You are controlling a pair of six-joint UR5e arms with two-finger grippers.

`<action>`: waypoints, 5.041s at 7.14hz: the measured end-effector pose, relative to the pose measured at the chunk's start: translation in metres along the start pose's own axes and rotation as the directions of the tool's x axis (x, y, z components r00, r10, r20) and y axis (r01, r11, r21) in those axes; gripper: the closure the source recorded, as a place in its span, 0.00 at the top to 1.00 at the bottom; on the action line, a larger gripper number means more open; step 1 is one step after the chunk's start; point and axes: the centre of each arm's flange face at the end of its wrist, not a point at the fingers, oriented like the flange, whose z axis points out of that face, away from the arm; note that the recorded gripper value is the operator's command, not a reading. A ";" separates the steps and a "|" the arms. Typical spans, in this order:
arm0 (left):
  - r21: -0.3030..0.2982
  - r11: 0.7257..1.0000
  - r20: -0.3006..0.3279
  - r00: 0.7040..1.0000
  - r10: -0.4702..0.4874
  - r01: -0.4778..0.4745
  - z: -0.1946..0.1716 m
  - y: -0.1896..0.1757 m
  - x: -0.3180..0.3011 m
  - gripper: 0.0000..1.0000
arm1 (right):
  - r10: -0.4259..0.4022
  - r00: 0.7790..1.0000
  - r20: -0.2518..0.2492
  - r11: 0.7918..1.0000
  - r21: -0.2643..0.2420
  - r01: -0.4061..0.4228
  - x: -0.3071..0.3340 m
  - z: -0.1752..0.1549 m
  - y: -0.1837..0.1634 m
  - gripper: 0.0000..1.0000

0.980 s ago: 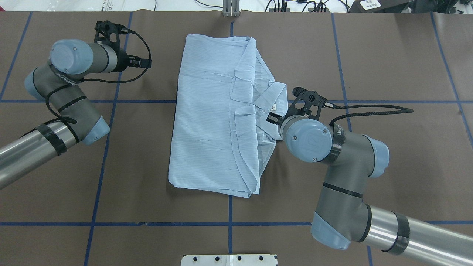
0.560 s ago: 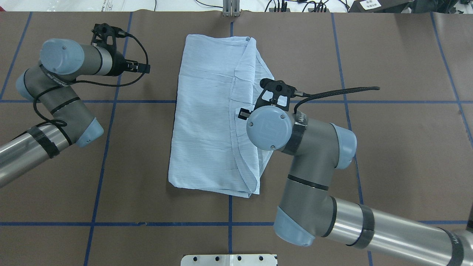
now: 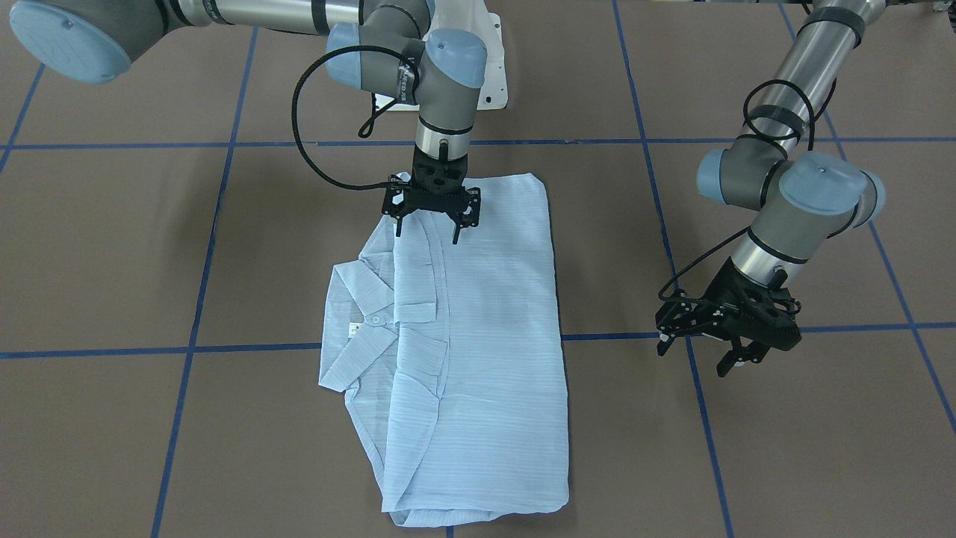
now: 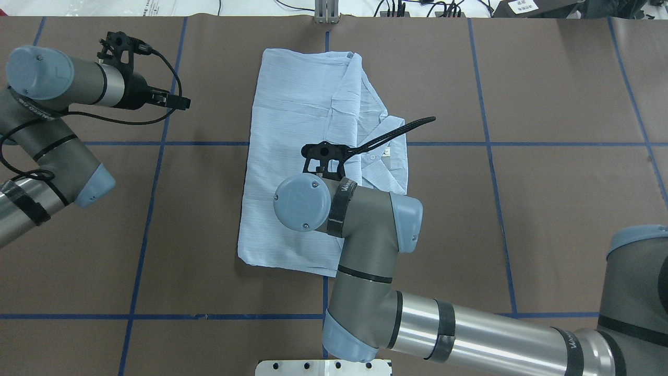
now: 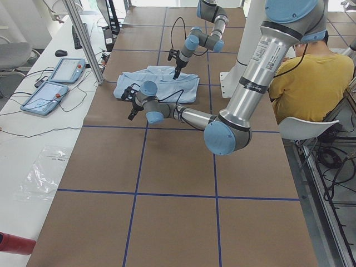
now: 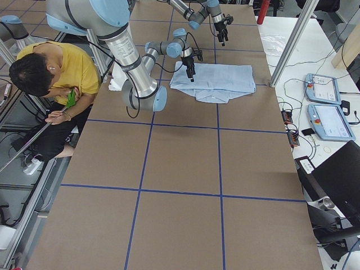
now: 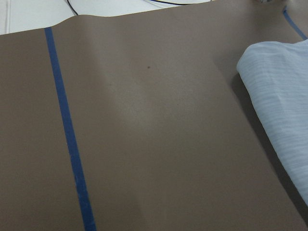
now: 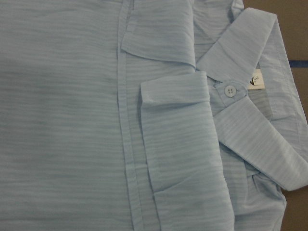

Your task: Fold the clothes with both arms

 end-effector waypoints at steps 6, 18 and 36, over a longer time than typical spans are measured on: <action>-0.001 1.000 0.002 1.000 -0.006 0.006 -0.001 0.002 -0.002 1.00 | -0.233 0.965 -0.117 0.971 -0.091 0.223 -0.007 0.024 0.012 1.00; -0.004 1.000 0.005 1.000 -0.012 0.012 -0.001 0.005 -0.005 1.00 | -0.335 0.885 -0.323 0.940 -0.183 0.288 0.163 0.052 -0.030 1.00; -0.011 1.000 0.010 1.000 -0.013 0.013 0.000 0.010 -0.009 1.00 | -0.419 0.908 0.002 0.908 -0.005 0.419 0.062 -0.002 0.069 0.00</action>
